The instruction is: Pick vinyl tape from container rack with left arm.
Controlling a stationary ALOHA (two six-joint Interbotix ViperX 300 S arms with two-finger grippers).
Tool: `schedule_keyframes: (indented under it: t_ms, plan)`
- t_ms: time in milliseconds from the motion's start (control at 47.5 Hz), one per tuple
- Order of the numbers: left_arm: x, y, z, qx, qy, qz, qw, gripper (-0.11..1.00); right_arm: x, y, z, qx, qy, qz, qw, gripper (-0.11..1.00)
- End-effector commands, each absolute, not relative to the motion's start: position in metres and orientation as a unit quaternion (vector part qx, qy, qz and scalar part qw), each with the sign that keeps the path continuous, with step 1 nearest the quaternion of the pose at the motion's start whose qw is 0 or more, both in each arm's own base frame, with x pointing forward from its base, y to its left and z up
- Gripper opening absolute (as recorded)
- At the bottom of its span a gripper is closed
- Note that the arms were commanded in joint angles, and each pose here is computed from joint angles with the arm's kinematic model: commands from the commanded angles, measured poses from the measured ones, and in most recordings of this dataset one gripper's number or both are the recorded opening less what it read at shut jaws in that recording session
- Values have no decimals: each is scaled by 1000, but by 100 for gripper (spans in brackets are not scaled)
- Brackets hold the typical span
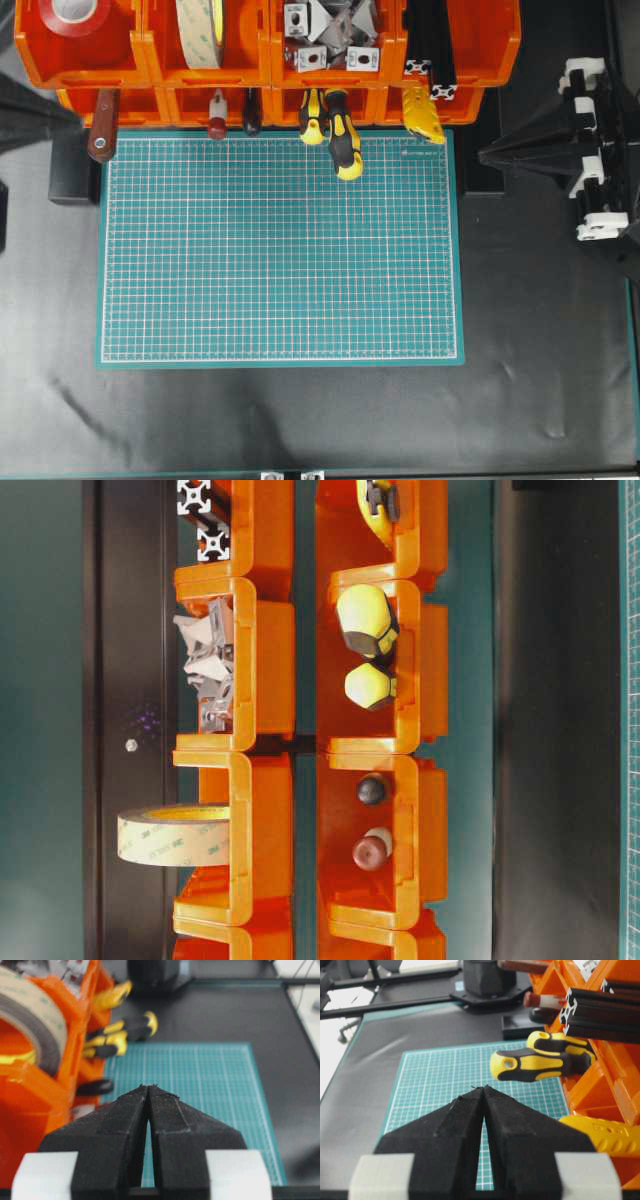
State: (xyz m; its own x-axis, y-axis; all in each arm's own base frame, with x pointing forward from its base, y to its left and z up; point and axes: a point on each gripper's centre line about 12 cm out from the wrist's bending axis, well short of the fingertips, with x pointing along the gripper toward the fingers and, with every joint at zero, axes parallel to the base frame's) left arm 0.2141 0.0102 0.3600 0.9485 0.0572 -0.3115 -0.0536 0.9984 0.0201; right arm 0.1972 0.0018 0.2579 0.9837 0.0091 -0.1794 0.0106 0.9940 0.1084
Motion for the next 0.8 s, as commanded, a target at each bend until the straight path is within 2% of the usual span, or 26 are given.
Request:
schedule_keyframes:
  t_ms: [0,126,231,442,589,715,779]
  plan:
    - [218,18,391,4,182,48,982,0,201,2,273,56,73,1,996,0]
    - [224,24,422,5,226,62,972,0,201,2,273,57,72,1,996,0]
    - [232,33,445,6,288,80,954,0,200,3,274,57,70,3,996,0]
    - [245,47,448,25,423,86,902,0,200,3,274,56,68,3,996,0]
    - [251,54,447,52,449,78,888,4,199,3,274,57,69,4,996,0]
    - [253,61,444,55,458,83,883,17,198,4,276,56,66,5,996,0]
    - [254,61,440,55,466,82,879,33,197,4,277,56,64,6,996,0]
